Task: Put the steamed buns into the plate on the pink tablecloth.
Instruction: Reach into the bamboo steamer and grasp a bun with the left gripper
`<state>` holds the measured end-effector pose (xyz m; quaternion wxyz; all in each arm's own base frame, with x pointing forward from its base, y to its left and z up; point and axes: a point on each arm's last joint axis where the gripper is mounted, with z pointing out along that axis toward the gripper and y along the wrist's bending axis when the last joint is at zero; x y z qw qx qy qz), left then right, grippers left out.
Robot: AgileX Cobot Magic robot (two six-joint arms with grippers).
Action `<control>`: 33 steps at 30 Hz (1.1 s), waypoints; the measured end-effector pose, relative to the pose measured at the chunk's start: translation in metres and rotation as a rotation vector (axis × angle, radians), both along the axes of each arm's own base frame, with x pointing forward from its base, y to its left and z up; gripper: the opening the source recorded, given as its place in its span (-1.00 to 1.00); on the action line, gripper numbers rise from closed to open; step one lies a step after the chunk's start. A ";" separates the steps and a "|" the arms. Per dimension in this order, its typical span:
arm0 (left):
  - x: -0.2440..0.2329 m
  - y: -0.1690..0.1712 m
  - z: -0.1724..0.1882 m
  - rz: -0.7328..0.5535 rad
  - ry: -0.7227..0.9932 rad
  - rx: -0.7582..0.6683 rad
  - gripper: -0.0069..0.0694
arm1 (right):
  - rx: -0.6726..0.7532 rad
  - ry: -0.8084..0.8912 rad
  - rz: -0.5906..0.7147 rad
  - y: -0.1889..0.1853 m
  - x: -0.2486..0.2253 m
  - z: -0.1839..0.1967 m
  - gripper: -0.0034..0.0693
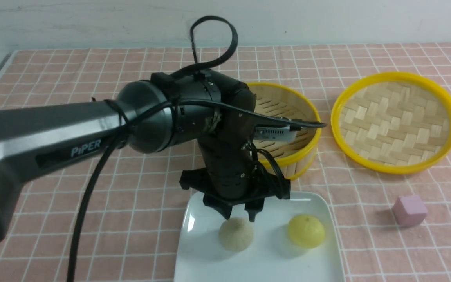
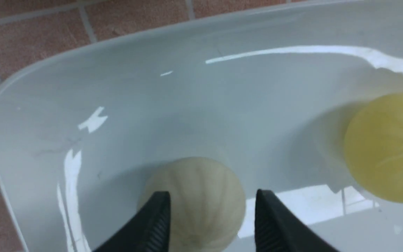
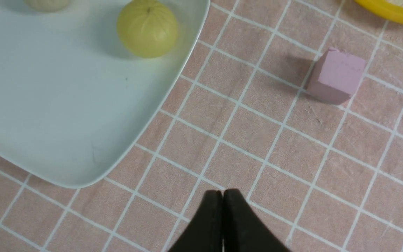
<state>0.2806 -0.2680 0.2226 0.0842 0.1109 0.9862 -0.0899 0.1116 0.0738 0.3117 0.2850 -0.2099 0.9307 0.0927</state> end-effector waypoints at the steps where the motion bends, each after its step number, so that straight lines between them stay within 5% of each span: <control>1: 0.001 0.000 0.004 0.007 -0.003 0.002 0.22 | -0.008 -0.006 0.000 -0.001 0.000 0.000 -0.83; 4: 0.012 -0.003 0.026 0.006 -0.078 0.000 0.24 | -0.022 -0.016 -0.001 -0.002 0.001 0.000 -0.81; 6: 0.028 -0.003 0.047 0.026 -0.148 -0.028 0.05 | -0.028 -0.021 -0.001 -0.002 0.002 0.000 -0.81; 10: 0.082 0.012 0.075 0.114 -0.249 -0.113 -0.67 | -0.033 -0.026 -0.002 -0.003 0.002 0.000 -0.79; 13: 0.113 0.021 0.074 0.120 -0.275 -0.144 -0.78 | -0.032 -0.027 -0.002 -0.002 0.002 0.000 -0.77; 17: 0.135 0.014 0.063 0.071 -0.292 -0.154 -0.64 | -0.031 -0.028 -0.001 -0.002 0.002 0.000 -0.76; 23: 0.161 0.000 0.028 0.059 -0.375 -0.144 0.01 | -0.031 -0.029 -0.001 -0.002 0.002 0.001 -0.74; 27: 0.177 -0.002 0.000 0.049 -0.445 -0.104 0.25 | -0.031 -0.029 -0.001 -0.002 0.002 0.001 -0.71; 29: 0.179 -0.003 -0.005 0.053 -0.458 -0.101 0.18 | -0.031 -0.029 -0.001 -0.002 0.002 0.001 -0.70; 33: 0.180 -0.003 -0.015 0.089 -0.416 -0.090 -0.63 | -0.033 -0.030 -0.002 -0.003 0.002 0.001 -0.68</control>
